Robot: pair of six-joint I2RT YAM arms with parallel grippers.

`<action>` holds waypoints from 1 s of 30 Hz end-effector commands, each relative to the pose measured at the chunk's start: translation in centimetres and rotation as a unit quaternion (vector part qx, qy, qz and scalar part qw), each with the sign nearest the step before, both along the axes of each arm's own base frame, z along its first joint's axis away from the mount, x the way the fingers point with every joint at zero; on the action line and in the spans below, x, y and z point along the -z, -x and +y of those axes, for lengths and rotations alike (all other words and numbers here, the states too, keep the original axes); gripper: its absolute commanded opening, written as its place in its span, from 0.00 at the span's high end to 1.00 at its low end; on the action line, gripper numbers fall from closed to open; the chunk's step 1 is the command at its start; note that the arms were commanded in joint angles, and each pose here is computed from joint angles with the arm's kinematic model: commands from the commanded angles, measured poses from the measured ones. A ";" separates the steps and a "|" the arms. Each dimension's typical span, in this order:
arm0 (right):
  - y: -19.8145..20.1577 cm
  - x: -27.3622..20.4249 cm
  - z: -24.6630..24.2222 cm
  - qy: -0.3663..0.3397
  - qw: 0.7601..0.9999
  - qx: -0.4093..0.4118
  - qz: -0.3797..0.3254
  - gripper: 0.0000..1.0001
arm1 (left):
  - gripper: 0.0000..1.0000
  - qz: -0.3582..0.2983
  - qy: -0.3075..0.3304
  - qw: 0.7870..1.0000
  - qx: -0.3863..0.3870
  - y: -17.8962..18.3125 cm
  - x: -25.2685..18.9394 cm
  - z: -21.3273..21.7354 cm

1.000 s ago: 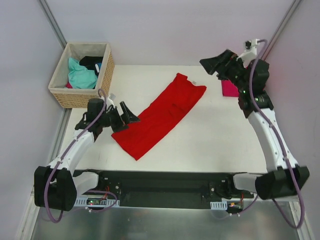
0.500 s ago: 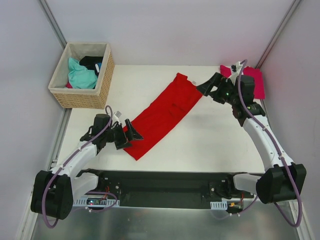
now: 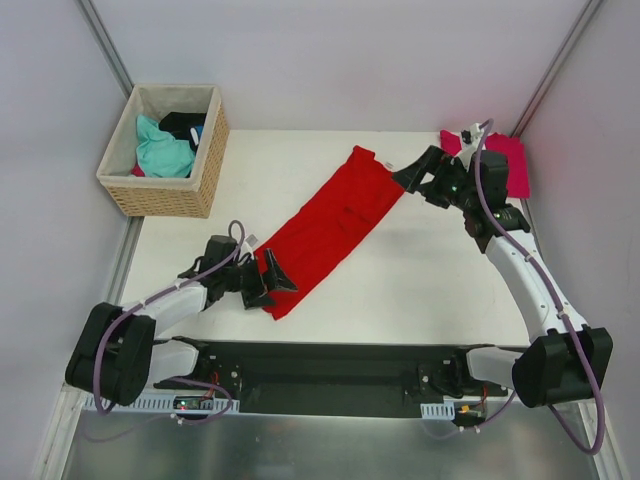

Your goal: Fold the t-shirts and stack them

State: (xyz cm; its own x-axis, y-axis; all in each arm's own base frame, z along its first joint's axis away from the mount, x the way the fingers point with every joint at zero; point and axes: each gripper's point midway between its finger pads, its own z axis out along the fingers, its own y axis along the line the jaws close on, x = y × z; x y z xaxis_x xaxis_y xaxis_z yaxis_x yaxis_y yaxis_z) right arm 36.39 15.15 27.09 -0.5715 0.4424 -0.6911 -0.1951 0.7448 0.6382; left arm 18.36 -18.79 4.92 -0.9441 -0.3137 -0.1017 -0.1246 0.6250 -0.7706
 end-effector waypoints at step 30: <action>0.1 -0.3 -2.4 0.027 0.999 0.029 0.012 0.03 | 0.01 -0.011 0.041 0.957 0.288 7.0 -2.7 -26.4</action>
